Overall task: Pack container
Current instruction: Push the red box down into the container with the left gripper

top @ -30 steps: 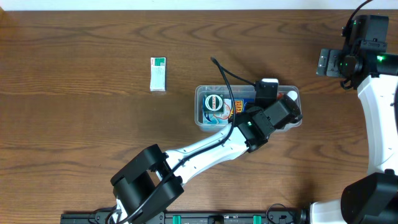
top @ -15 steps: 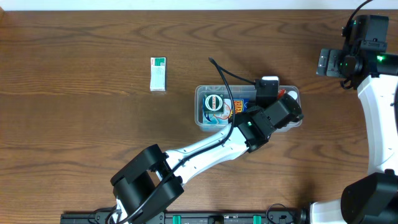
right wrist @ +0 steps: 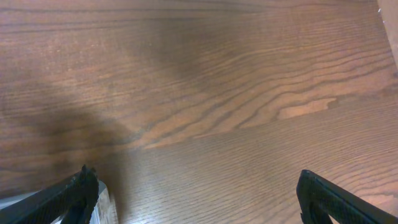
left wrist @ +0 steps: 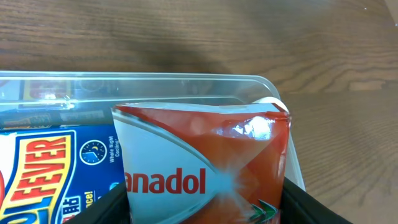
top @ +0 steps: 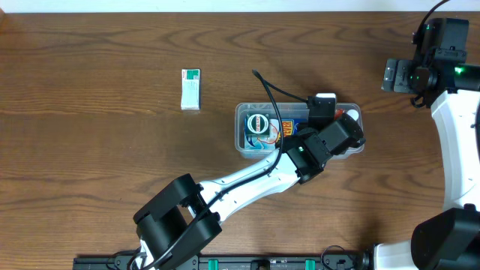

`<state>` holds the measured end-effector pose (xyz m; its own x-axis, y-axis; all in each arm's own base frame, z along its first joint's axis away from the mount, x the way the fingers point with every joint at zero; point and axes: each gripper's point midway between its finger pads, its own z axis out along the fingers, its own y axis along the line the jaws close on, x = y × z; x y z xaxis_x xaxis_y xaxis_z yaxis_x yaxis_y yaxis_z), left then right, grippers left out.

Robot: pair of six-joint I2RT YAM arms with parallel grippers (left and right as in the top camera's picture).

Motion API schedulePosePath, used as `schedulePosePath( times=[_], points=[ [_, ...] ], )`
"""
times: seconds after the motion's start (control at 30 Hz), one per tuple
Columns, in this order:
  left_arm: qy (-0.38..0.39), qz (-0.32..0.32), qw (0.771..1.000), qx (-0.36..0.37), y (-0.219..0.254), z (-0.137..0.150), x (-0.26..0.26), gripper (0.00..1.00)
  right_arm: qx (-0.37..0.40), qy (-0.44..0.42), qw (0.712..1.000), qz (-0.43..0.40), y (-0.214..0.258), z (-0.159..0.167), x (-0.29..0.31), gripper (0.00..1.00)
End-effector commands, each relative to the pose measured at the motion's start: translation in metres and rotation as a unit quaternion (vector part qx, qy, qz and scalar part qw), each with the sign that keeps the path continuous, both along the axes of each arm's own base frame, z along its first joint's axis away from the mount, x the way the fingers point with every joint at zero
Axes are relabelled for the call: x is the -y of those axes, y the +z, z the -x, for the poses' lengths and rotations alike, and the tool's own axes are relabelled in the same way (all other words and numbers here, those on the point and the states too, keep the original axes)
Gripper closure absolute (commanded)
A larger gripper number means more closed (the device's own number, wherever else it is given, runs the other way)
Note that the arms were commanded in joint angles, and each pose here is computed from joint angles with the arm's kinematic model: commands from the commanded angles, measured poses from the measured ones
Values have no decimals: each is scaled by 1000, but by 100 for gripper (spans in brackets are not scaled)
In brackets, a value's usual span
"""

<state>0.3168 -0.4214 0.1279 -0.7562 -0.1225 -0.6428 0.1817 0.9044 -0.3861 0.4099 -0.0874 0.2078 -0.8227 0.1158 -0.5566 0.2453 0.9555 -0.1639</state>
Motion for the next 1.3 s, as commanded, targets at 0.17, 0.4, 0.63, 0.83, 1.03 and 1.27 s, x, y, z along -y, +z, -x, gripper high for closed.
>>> schedulePosePath(
  times=[0.17,0.4,0.63,0.83,1.03,1.27],
  points=[
    [-3,-5,1000,-7,-5,0,1,38,7,-9,1000,-2,4,2,3,1],
    [-30,-33,999,10,-6,0,0,39,7,-10,1000,-2,4,2,3,1],
    [-30,-32,999,10,-5,-1,0,52,7,-10,1000,-2,4,2,3,1],
    [-30,-32,999,11,-5,-1,0,34,7,-10,1000,-2,4,2,3,1],
    [-30,-31,999,11,-5,-1,1,34,7,-10,1000,-2,4,2,3,1],
    [-26,-30,999,14,-4,-3,0,34,7,-10,1000,-2,4,2,3,1]
  ],
)
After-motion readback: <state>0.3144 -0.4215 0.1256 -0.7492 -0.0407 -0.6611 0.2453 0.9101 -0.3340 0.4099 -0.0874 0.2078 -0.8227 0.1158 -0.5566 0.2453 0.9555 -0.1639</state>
